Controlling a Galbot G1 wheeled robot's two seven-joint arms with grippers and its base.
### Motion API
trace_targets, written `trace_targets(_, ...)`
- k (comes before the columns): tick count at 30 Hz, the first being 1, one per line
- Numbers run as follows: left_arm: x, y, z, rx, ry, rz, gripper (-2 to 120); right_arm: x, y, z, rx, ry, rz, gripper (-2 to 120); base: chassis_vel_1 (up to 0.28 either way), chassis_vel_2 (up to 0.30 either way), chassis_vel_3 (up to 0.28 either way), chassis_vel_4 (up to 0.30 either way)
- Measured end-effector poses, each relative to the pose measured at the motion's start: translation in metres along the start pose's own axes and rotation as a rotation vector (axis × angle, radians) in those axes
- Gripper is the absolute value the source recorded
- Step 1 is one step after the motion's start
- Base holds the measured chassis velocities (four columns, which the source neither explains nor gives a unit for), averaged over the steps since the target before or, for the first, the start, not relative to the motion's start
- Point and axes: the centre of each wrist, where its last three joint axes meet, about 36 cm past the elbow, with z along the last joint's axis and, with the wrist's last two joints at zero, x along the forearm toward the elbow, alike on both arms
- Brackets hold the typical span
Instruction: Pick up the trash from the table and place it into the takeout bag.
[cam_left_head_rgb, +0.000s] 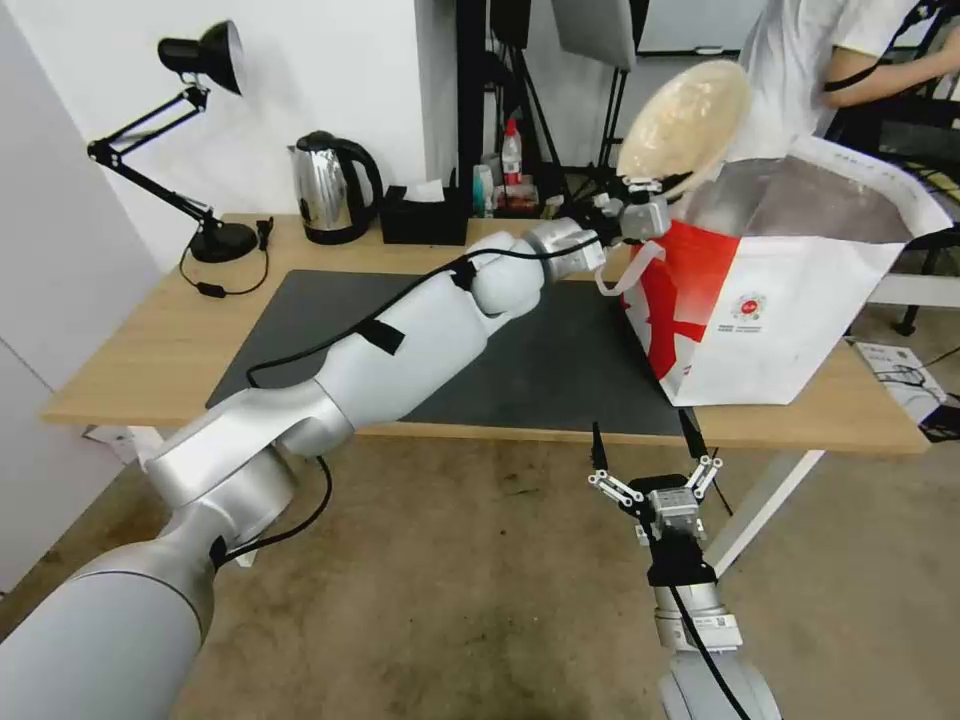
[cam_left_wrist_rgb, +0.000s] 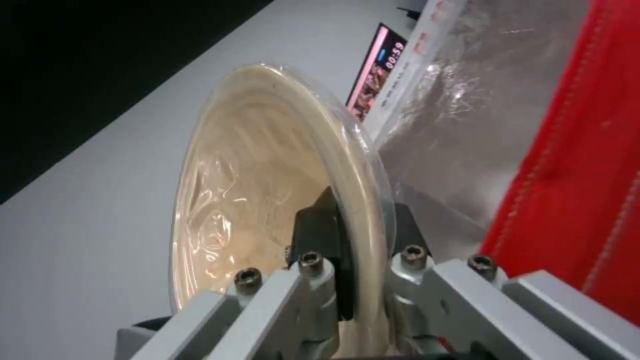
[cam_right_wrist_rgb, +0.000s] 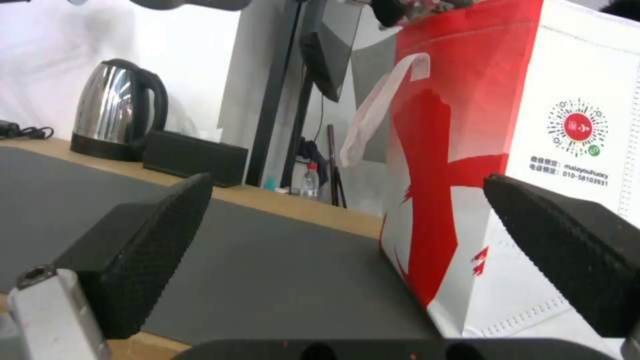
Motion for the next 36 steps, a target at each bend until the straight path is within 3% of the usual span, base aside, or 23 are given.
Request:
trace_targets(11, -0.009, -0.002, 0.012, -0.023, 0.016, 0.019, 3, 0.000, 0.000, 0.000, 0.000, 0.000, 0.000, 100, 0.000, 0.000, 0.000, 0.000)
trace_targets(24, -0.041, -0.005, 0.004, -0.040, -0.006, 0.049, 3, 0.000, 0.000, 0.000, 0.000, 0.000, 0.000, 100, 0.000, 0.000, 0.000, 0.000)
trace_targets(36, -0.051, -0.005, 0.000, -0.050, -0.013, 0.062, 3, 0.000, 0.000, 0.000, 0.000, 0.000, 0.000, 100, 0.000, 0.000, 0.000, 0.000)
